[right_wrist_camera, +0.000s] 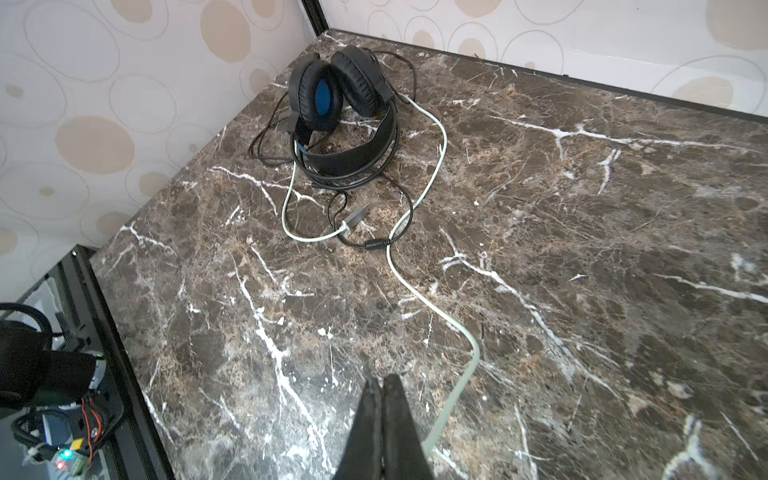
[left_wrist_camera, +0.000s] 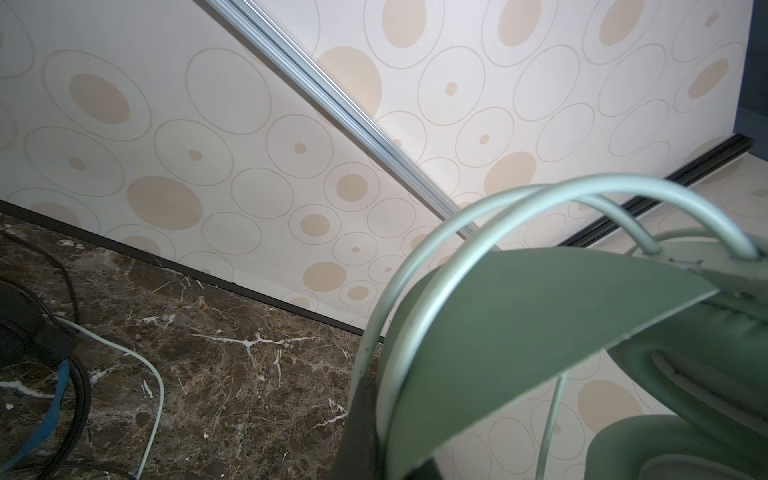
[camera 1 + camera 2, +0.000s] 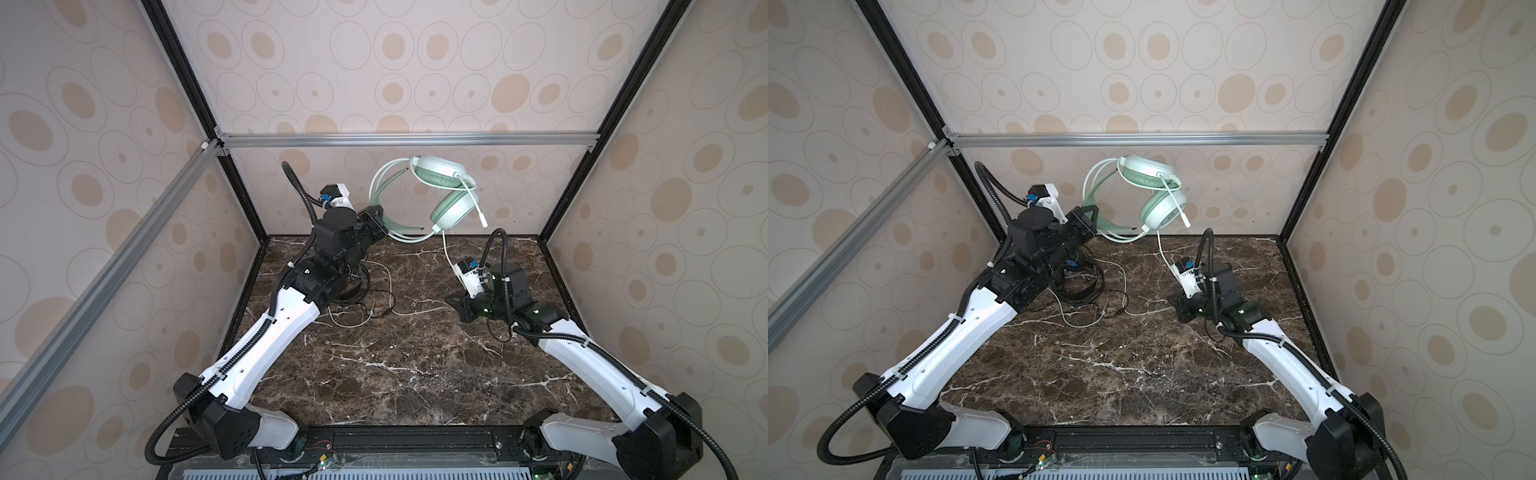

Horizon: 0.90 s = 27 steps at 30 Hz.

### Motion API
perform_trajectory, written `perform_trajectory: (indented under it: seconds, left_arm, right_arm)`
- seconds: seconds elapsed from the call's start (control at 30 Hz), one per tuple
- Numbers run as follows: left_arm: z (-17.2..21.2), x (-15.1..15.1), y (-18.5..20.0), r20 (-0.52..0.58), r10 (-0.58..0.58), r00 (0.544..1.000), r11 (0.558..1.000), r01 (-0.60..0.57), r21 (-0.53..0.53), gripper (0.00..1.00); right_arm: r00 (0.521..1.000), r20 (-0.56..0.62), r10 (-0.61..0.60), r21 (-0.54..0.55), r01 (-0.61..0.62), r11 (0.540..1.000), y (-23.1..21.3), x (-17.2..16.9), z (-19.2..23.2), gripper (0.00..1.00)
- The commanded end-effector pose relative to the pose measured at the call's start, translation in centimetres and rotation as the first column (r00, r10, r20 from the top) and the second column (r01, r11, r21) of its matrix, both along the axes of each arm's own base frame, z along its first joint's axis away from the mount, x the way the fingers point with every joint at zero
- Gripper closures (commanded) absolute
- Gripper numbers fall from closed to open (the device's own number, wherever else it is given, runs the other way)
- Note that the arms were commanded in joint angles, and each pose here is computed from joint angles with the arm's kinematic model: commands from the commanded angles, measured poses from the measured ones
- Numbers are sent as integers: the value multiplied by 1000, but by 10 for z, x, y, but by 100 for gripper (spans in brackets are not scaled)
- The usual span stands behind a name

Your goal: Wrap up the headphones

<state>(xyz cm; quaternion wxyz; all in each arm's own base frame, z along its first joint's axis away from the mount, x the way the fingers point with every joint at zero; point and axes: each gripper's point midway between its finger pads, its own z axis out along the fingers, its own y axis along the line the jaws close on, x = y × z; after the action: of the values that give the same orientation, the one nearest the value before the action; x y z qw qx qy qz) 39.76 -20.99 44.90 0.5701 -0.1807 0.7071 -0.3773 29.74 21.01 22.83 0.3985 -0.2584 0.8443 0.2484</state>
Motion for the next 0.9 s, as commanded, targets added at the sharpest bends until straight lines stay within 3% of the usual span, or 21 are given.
perform_trajectory:
  seconds: [0.0,0.2,0.57,0.87]
  left_arm:
    - [52,-4,16,117,74,990,982,-52,-182,100]
    - [32,2,18,63,130,989,985,-122,-124,100]
    - [-3,12,16,0,211,977,977,-211,-42,100]
    - [-22,18,5,-16,270,963,959,-268,94,100]
  right_arm:
    - [999,31,13,-161,-7,987,-11,-14,-8,100]
    - [994,94,50,-272,-22,962,-16,-31,4,100]
    - [985,151,86,-322,-33,946,-17,-54,27,100]
    - [975,189,115,-364,-39,931,-12,-59,43,100]
